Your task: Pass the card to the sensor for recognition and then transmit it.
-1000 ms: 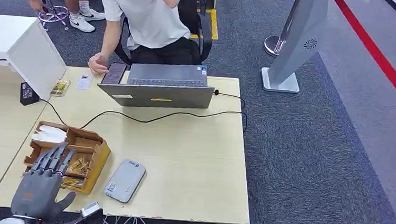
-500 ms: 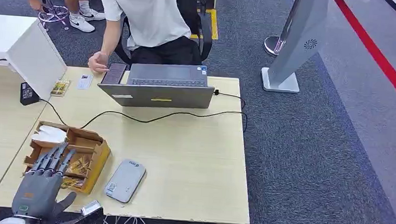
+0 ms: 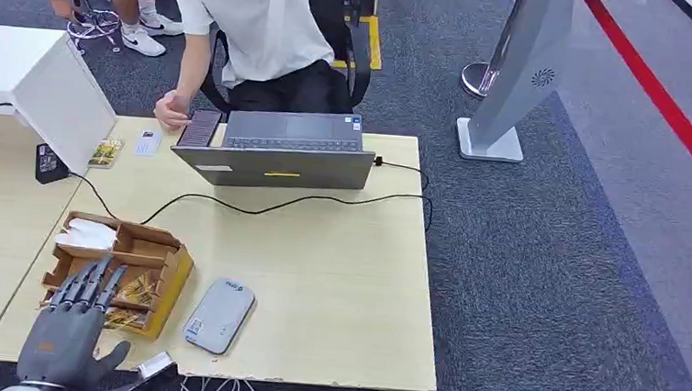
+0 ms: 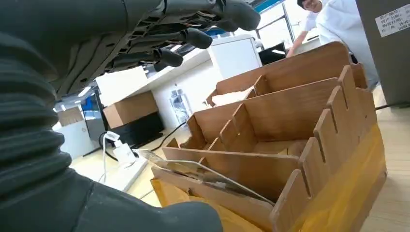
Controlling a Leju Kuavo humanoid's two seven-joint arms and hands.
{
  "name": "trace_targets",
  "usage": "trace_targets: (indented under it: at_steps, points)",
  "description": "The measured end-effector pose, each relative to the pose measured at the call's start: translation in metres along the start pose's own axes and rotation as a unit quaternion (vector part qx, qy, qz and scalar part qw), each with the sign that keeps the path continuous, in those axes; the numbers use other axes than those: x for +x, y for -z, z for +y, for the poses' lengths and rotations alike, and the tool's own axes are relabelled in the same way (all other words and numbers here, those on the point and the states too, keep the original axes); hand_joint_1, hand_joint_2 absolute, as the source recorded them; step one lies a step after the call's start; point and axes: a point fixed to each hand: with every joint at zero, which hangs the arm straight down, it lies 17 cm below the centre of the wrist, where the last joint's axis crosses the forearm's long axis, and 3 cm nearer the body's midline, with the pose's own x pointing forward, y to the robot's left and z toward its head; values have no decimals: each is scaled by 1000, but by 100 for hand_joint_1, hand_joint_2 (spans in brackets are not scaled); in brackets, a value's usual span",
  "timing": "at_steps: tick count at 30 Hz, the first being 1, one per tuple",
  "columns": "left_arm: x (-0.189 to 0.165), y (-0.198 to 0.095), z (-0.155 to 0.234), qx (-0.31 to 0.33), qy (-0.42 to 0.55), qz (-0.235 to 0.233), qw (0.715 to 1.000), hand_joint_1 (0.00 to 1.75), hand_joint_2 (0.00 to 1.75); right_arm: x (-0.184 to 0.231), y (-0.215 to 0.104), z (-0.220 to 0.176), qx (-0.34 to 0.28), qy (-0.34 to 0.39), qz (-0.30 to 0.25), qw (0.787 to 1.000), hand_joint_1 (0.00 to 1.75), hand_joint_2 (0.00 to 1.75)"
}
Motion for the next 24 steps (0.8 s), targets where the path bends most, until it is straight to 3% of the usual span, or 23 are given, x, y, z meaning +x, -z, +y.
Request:
trace_targets:
  at_steps: [24]
  points:
    - [-17,-1,2,7,-3,37,999,0,175,0,0,0,0,2,1,1000,0,175]
